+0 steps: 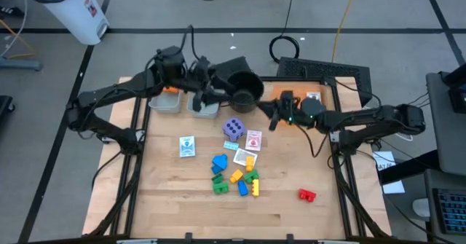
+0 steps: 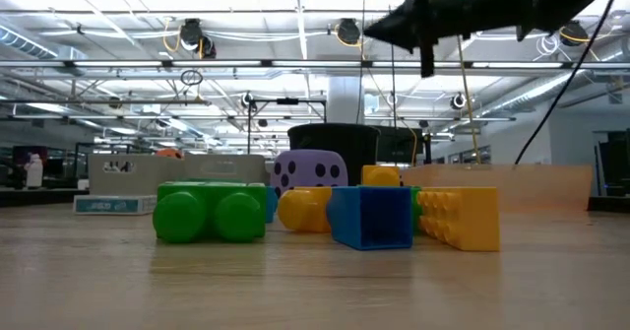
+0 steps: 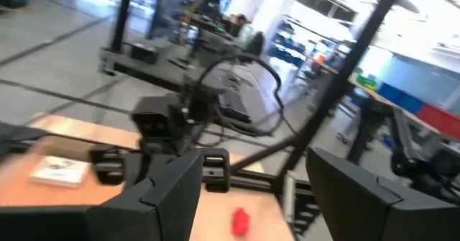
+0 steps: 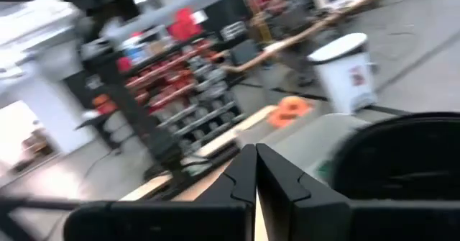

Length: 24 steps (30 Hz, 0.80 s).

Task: Pick & Place Toys
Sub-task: Put the blue deck of cards into the orange bin

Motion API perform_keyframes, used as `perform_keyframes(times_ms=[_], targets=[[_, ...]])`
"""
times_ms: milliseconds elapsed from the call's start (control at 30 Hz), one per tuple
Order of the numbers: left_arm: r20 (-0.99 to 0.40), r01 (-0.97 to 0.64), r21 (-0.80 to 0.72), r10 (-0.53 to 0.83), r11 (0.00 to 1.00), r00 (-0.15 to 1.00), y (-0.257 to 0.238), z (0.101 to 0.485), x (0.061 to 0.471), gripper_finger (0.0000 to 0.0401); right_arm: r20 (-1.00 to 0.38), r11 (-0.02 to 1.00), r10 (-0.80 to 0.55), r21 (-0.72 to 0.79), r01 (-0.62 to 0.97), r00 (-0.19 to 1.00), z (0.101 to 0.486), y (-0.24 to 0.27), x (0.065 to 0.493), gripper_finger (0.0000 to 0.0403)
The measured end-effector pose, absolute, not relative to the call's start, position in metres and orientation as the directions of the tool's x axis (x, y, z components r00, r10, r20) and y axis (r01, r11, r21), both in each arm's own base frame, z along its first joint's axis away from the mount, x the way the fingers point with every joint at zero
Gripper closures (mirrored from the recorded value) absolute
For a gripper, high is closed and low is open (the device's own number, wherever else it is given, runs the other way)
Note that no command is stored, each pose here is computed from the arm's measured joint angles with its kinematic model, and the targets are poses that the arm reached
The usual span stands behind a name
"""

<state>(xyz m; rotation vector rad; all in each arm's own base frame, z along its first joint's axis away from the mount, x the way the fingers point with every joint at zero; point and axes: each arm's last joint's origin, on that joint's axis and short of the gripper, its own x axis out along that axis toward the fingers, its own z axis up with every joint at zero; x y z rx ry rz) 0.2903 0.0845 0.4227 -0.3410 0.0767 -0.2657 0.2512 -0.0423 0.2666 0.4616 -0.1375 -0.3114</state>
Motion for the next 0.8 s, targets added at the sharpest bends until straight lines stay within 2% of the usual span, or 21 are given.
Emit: perform_keyframes(times_ms=[200, 333, 467, 667, 800], targets=[[-0.013, 0.212, -0.368, -0.233, 0.905, 0.972, 0.043, 0.396, 0.308, 0.0151, 0.069, 0.924, -0.172, 0.357, 0.136, 0.983, 0.288, -0.003, 0.270, 0.0399], [0.023, 0.181, -0.450, -0.191, 0.875, 0.981, 0.019, 0.376, 0.313, 0.0151, -0.014, 0.956, -0.094, 0.279, 0.095, 0.995, 0.303, 0.019, 0.275, 0.0399], [-0.082, 0.052, -0.514, -0.109, 0.856, 0.991, -0.009, 0.354, 0.315, 0.0151, -0.116, 0.959, 0.012, 0.283, 0.021, 0.993, 0.301, 0.038, 0.274, 0.0399], [-0.261, -0.157, -0.512, 0.022, 0.844, 0.965, -0.050, 0.337, 0.307, 0.0151, -0.127, 0.908, 0.228, 0.385, -0.164, 0.965, 0.290, 0.061, 0.268, 0.0399], [-0.333, -0.236, -0.505, 0.065, 0.830, 0.941, -0.072, 0.330, 0.300, 0.0151, -0.096, 0.888, 0.277, 0.406, -0.216, 0.956, 0.288, 0.069, 0.265, 0.0389]])
